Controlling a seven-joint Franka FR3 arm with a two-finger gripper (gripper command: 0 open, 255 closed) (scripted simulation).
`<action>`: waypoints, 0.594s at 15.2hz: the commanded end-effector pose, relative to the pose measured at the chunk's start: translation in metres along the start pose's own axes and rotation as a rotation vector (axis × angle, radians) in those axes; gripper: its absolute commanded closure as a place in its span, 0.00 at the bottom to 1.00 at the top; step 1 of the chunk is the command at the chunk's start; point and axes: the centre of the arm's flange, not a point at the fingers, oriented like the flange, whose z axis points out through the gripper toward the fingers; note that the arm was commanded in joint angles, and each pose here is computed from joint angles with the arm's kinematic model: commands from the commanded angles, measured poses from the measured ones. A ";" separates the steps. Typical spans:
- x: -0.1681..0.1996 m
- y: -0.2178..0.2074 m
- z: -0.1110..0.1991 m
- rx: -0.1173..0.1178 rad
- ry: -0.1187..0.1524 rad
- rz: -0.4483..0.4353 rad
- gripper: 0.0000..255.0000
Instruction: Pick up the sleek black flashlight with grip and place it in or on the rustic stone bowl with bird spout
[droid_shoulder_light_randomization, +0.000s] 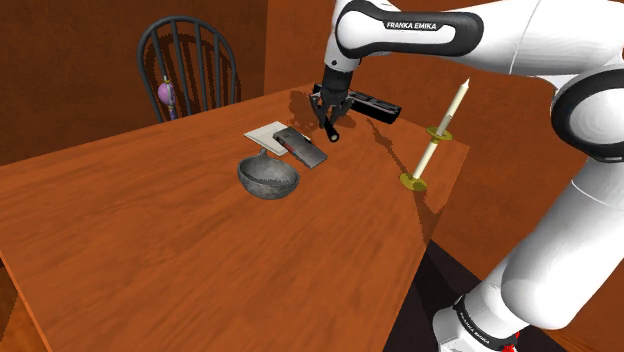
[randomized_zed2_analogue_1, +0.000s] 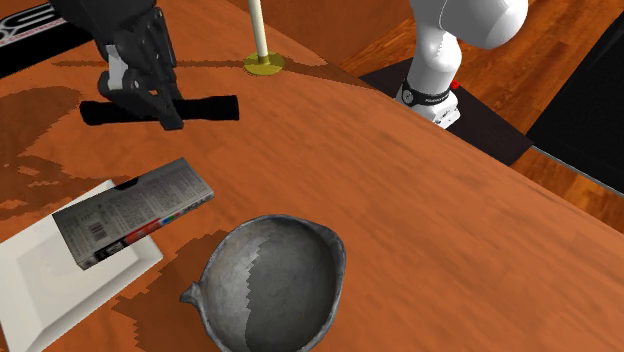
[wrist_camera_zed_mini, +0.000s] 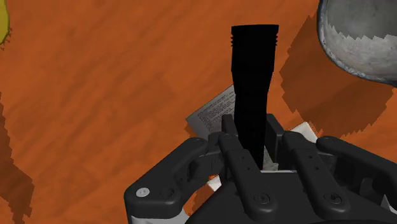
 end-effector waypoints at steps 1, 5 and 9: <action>-0.012 -0.023 0.001 0.000 0.000 0.001 1.00; -0.038 -0.069 0.002 0.000 0.000 0.001 1.00; -0.064 -0.115 0.003 0.000 0.000 0.001 1.00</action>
